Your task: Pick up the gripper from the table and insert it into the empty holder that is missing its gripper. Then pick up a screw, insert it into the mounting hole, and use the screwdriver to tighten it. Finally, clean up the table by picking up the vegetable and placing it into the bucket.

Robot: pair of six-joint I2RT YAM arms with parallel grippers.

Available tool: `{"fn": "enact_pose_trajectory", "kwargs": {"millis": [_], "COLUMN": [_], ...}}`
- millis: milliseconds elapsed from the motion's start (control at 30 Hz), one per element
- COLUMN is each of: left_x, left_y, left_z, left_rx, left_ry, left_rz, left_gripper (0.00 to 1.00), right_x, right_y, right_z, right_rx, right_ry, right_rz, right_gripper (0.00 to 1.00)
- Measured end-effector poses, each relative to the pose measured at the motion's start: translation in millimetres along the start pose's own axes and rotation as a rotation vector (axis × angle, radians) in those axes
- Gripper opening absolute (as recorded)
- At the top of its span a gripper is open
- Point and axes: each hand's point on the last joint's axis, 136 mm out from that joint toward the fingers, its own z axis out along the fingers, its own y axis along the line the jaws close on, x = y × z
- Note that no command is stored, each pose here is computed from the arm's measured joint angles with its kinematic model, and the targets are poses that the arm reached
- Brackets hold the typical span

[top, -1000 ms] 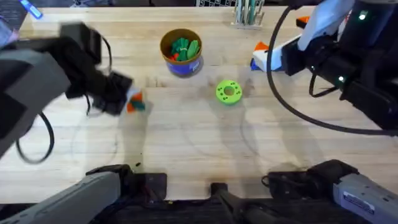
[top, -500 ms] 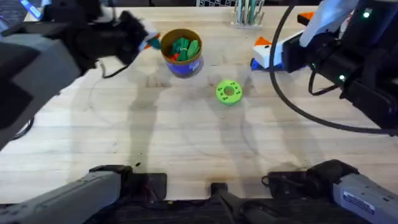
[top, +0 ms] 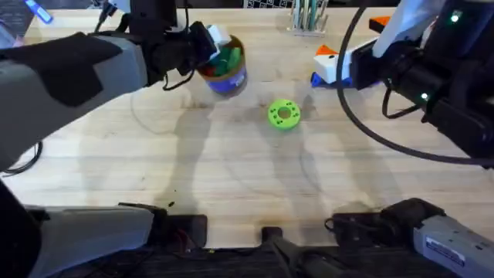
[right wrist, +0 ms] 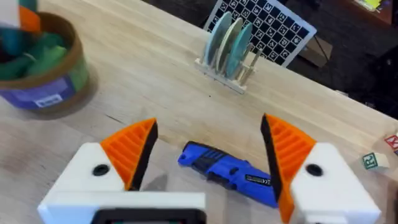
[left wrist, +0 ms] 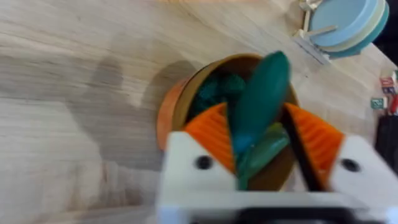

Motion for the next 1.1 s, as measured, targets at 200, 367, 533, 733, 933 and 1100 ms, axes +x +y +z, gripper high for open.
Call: {"fn": "enact_pose_trajectory", "kwargs": {"millis": [200, 367, 533, 733, 933, 1100], "left_x": [-6.0, -8.2, -19.2, -17.7, 14.9, 46.2], "left_y": [-1.5, -6.7, -25.2, -52.7, -49.0, -35.5], "left_z": [-1.6, -2.2, -12.1, -64.0, -128.6, -170.7], "left_rx": [-0.002, 0.018, 0.057, 0.062, 0.019, -0.002], "left_ry": [-0.026, -0.029, -0.039, -0.004, 0.102, 0.179], "left_rz": [0.005, 0.009, 0.071, 0.224, 0.42, 0.589], "left_gripper": [0.919, 0.922, 0.923, 0.923, 0.923, 0.923], "right_x": [0.1, 0.1, 0.1, 0.9, -0.2, -0.1], "right_y": [0.0, 0.0, 0.0, -0.4, -2.2, -3.0], "right_z": [0.0, 0.0, 0.0, -7.6, -28.6, -43.8], "right_rx": [0.0, 0.0, 0.0, -0.002, -0.017, -0.025], "right_ry": [0.0, 0.0, 0.0, 0.01, 0.114, 0.169], "right_rz": [0.004, 0.005, 0.019, 0.096, 0.162, 0.18], "right_gripper": [0.991, 0.991, 0.991, 0.992, 0.991, 0.991]}}
